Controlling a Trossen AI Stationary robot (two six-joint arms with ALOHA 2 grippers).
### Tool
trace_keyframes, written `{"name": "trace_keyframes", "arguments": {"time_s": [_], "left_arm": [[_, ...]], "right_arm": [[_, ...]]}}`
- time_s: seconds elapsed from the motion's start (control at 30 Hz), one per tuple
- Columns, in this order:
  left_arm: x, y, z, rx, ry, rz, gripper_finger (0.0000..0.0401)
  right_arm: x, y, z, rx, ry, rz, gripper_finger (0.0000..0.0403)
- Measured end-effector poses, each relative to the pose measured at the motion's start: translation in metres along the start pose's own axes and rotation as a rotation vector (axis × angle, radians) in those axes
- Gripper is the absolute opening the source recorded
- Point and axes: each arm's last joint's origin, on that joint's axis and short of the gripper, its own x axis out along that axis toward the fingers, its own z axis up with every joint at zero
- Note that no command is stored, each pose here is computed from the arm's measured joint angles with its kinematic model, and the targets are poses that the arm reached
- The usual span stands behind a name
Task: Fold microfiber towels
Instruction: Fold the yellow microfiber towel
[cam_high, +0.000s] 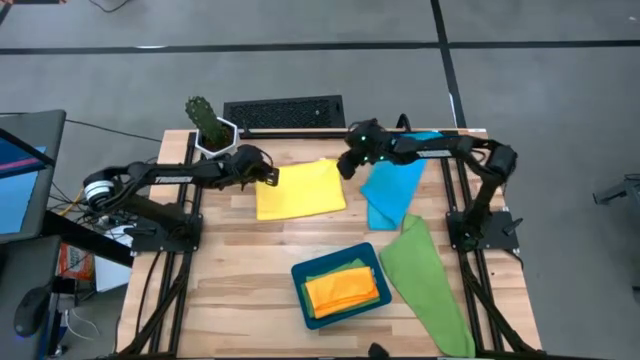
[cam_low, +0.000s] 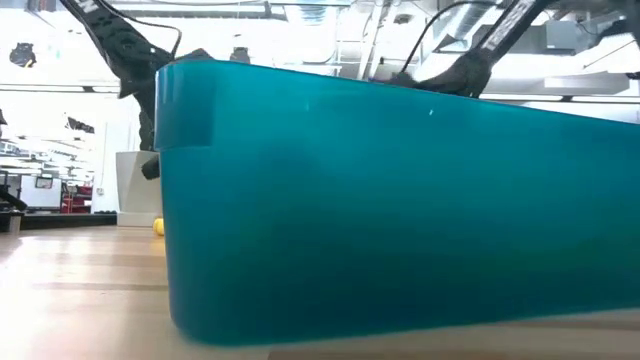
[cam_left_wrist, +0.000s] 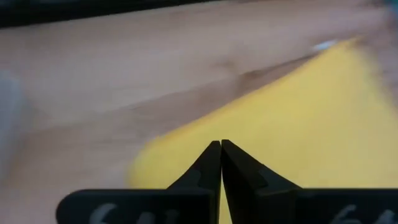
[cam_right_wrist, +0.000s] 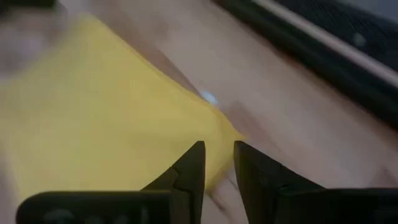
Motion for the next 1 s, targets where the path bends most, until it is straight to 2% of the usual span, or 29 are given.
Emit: {"name": "trace_keyframes", "arguments": {"time_s": [0.07, 0.13, 0.33, 0.47, 0.63, 0.8, 1.0], "left_arm": [[-0.003, -0.014, -0.001, 0.008, -0.019, -0.115, 0.0003], [-0.004, -0.028, -0.009, 0.050, -0.015, -0.180, 0.0002], [0.003, -0.051, -0.045, 0.120, 0.024, -0.141, 0.0000], [0.007, -0.061, -0.068, 0.156, 0.076, -0.136, 0.0000], [0.019, -0.063, -0.092, 0.170, 0.118, -0.064, 0.0000], [0.024, -0.066, -0.101, 0.178, 0.130, -0.057, 0.0000], [0.022, -0.067, -0.103, 0.199, 0.127, -0.054, 0.0000]], "right_arm": [[-0.012, 0.010, 0.006, -0.021, -0.050, 0.088, 0.0108], [-0.018, 0.025, 0.004, -0.057, -0.080, 0.186, 0.0108], [-0.005, 0.068, -0.049, -0.162, -0.059, 0.333, 0.0100], [0.006, 0.084, -0.084, -0.206, 0.005, 0.336, 0.0080], [0.020, 0.080, -0.104, -0.190, 0.070, 0.286, 0.0056], [0.022, 0.075, -0.111, -0.121, 0.106, 0.315, 0.0035], [0.012, 0.075, -0.110, -0.162, 0.140, 0.314, 0.0015]]}}
